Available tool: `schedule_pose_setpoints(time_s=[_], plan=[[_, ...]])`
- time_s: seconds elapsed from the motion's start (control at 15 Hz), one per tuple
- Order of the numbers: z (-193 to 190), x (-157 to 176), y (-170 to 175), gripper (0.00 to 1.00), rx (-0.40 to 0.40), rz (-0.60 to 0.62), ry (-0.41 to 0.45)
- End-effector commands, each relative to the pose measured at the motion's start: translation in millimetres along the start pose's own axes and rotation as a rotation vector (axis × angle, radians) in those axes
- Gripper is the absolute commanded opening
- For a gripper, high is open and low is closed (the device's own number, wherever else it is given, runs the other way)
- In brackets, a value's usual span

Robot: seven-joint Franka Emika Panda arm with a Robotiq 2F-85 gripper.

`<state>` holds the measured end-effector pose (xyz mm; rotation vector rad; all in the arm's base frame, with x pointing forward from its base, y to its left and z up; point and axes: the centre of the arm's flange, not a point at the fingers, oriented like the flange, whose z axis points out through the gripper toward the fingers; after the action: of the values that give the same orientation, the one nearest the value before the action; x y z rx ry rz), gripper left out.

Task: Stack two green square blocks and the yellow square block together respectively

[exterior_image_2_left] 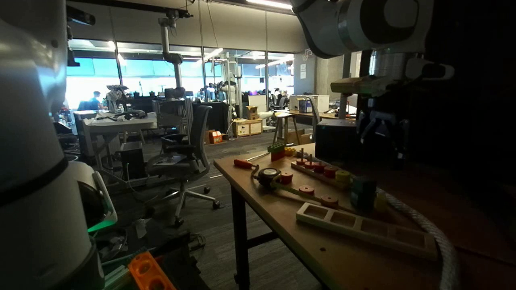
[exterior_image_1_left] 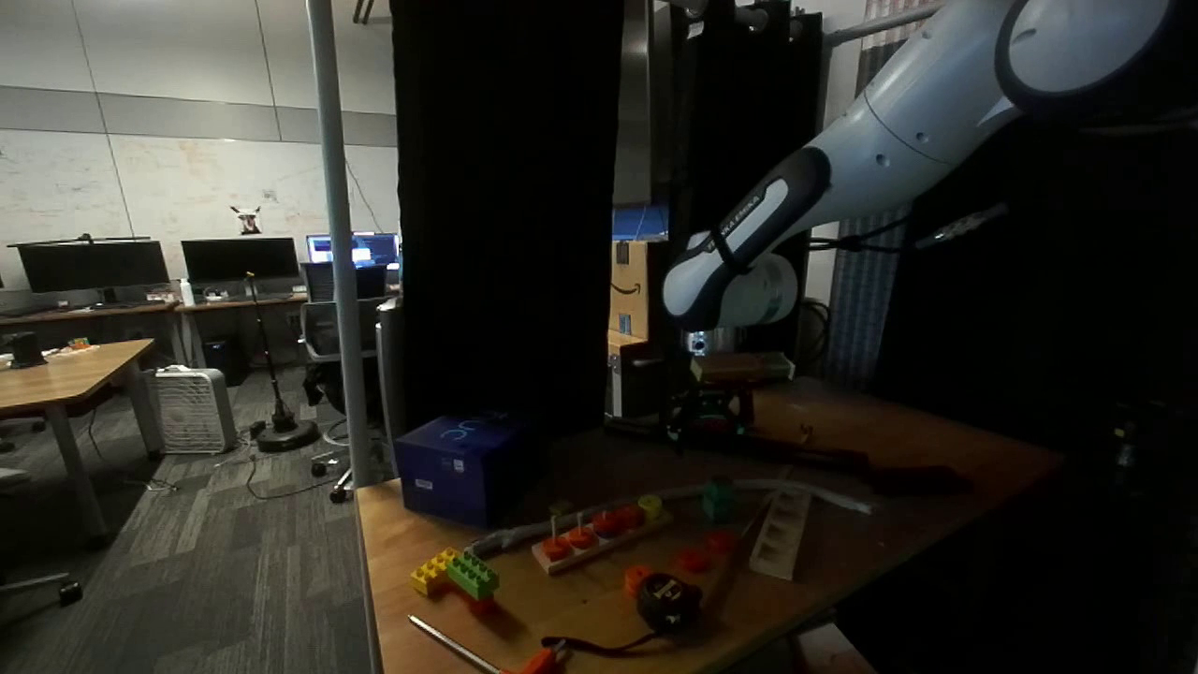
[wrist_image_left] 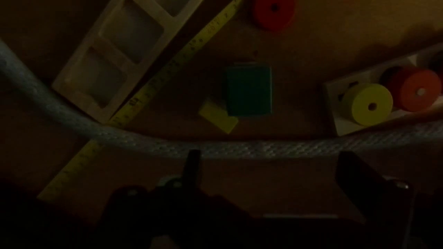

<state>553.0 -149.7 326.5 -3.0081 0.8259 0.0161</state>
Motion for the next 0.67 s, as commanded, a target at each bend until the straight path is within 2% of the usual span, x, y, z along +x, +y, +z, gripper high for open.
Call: schedule_pose_setpoints(time_s=[0.0,0.33,0.6], plan=[[-30,2,15,1.00,0.025,0.062,0.047],[-57,-2,42,1.00,-0.027,0.209,0.170],[-63,-4,69,1.00,-0.050,0.340,0.221]])
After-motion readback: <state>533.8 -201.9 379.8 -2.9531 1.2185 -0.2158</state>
